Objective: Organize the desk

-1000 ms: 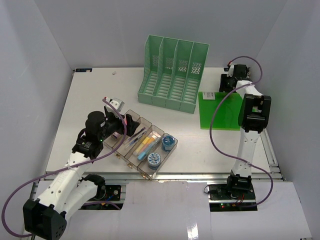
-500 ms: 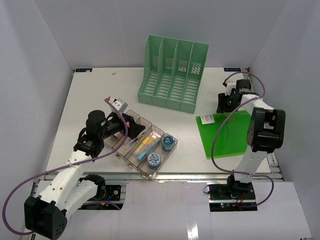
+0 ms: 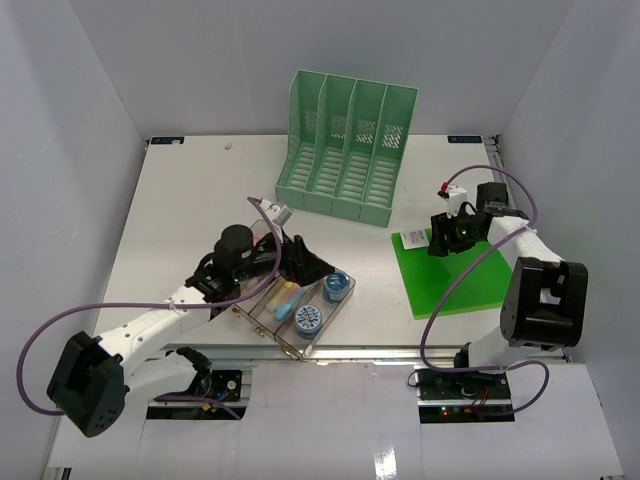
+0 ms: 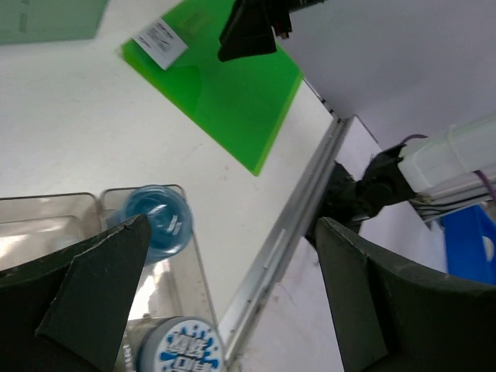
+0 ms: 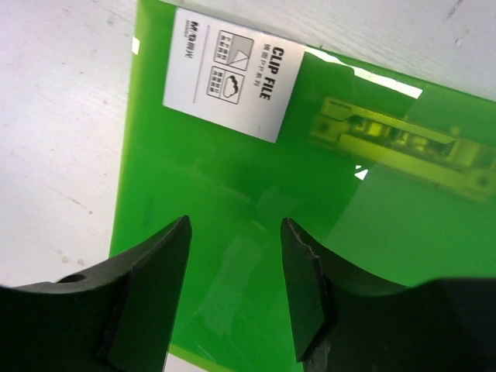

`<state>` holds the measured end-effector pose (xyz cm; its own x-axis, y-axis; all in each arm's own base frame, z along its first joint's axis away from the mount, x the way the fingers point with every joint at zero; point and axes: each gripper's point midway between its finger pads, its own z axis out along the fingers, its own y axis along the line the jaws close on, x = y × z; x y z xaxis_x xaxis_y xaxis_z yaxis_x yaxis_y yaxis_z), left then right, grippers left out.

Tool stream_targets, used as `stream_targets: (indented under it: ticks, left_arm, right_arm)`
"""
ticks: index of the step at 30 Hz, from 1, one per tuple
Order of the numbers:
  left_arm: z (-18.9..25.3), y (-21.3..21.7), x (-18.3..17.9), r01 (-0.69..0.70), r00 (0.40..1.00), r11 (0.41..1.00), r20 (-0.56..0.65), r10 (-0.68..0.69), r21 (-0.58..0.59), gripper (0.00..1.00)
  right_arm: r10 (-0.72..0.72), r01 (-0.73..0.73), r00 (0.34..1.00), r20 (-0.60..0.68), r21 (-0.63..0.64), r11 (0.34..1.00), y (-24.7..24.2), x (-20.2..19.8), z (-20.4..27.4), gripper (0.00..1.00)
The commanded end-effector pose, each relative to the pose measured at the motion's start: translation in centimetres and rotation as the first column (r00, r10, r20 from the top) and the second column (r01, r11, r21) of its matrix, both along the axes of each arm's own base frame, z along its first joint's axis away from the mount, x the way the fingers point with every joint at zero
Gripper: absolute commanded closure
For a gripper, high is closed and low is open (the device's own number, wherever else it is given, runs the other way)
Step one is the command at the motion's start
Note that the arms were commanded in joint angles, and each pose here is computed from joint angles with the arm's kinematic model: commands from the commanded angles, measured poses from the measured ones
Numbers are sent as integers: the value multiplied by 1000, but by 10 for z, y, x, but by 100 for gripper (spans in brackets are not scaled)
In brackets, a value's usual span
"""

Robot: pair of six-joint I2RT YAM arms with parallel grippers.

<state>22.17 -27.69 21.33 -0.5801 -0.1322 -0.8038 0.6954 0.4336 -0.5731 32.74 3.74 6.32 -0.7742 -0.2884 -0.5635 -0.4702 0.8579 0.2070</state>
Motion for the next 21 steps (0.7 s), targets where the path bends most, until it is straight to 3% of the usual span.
stream_targets:
  ticks: [1, 5, 9, 14, 15, 21]
  left_arm:
    - [36, -50, 8, -80, 996, 989, -55, 73, -125, 2]
    - [40, -92, 30, -210, 969, 960, -172, 179, -187, 2]
    - [-4, -136, 55, -327, 898, 939, -344, 274, -108, 3]
    - [-18, -191, 92, -342, 878, 937, -380, 290, -76, 5]
    - [-38, -196, 96, -344, 870, 938, -387, 306, -30, 6]
    - [-59, -225, 131, -386, 854, 921, -360, 376, 47, 9]
  right_arm:
    - [90, -102, 981, 172, 62, 993, 17, 13, 49, 36]
    - [16, -33, 969, 248, 64, 997, 9, 32, 72, 30]
    - [-115, 81, 959, 258, 139, 987, -19, 41, 83, 28]
    - [-158, 83, 948, 276, 265, 961, -57, 32, 91, 17]
    - [-152, 79, 948, 279, 258, 963, -62, 30, 90, 16]
    - [-187, 110, 949, 255, 289, 951, -91, 21, 77, 15]
